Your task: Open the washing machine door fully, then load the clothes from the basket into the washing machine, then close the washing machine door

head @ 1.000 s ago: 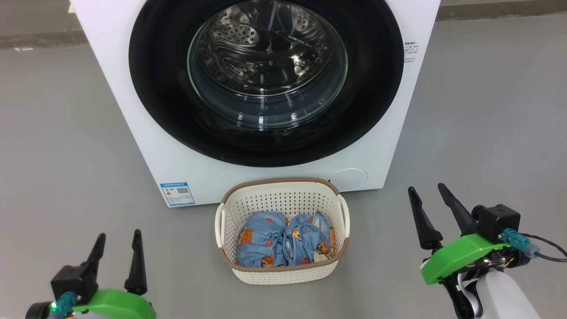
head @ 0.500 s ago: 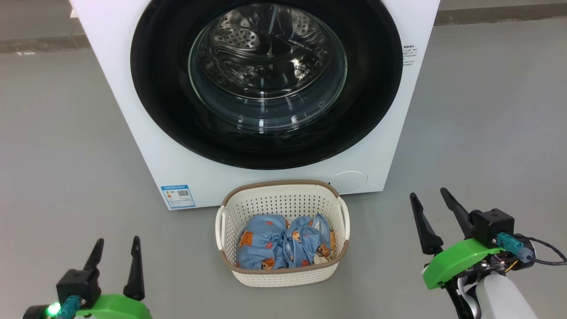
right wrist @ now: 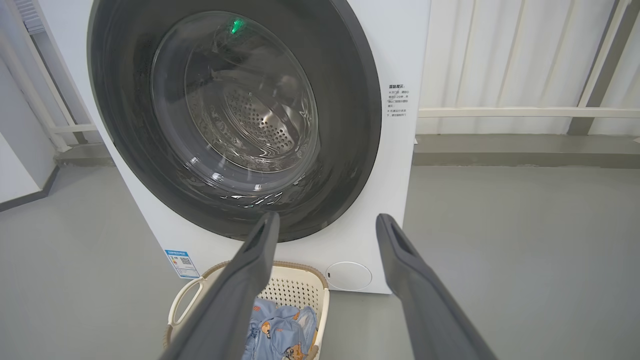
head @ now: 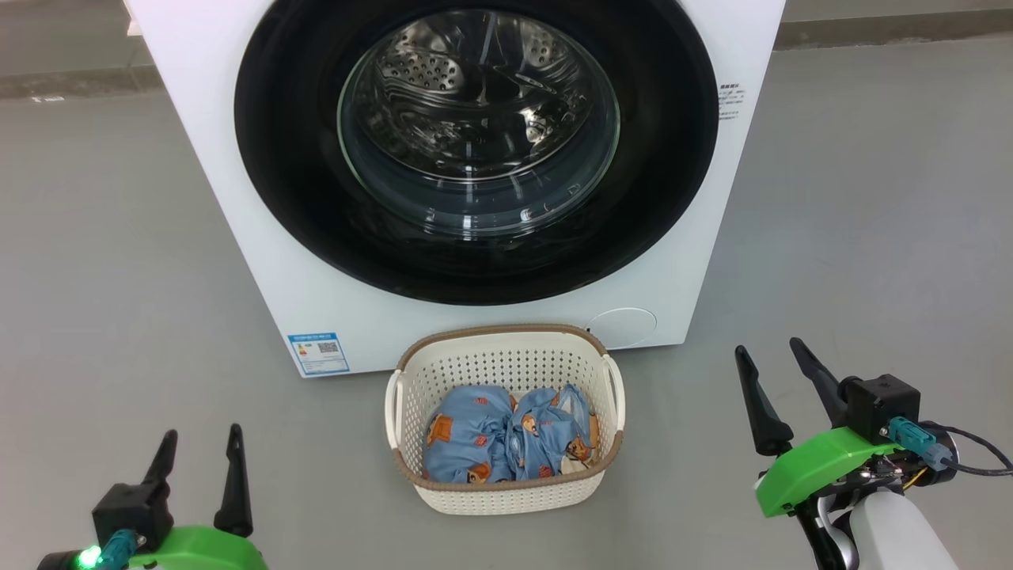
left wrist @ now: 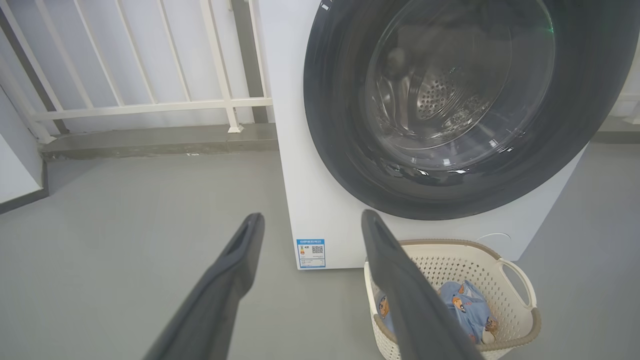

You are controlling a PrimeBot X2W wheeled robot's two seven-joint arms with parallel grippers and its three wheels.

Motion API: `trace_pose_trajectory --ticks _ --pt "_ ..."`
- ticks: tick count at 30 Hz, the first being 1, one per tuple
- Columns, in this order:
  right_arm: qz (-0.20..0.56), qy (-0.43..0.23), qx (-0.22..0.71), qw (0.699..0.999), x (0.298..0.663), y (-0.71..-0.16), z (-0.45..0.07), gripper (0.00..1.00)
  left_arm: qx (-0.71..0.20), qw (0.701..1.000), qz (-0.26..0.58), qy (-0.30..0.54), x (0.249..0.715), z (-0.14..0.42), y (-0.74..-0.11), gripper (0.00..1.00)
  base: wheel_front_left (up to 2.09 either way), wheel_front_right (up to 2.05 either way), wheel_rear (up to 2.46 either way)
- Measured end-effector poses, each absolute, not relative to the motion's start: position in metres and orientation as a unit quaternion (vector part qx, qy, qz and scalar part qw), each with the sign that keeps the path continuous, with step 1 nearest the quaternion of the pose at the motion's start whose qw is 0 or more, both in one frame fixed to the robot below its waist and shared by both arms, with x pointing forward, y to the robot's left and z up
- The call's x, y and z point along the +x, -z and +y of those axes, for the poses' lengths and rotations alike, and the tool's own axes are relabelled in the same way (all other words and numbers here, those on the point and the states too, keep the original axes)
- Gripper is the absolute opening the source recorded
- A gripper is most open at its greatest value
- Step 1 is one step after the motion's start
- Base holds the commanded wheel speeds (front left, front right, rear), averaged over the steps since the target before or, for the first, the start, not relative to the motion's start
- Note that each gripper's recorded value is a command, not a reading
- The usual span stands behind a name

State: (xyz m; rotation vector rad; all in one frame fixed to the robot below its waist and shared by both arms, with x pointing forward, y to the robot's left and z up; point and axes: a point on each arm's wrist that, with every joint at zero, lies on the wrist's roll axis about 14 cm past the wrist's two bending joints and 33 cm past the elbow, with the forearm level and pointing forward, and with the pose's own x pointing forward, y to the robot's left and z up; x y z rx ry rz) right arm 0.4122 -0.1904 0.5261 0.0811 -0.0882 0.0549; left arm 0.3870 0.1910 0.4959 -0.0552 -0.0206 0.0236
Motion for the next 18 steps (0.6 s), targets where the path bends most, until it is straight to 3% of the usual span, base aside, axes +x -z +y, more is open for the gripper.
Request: trace_pose_trajectory --ticks 18 --pt "-0.044 -0.019 0.043 0.998 0.4123 -0.5253 -0.1929 1.00 -0.023 1.000 -0.006 -0.010 0.3875 0.1929 -0.4932 1.00 0.00 0.00 0.00"
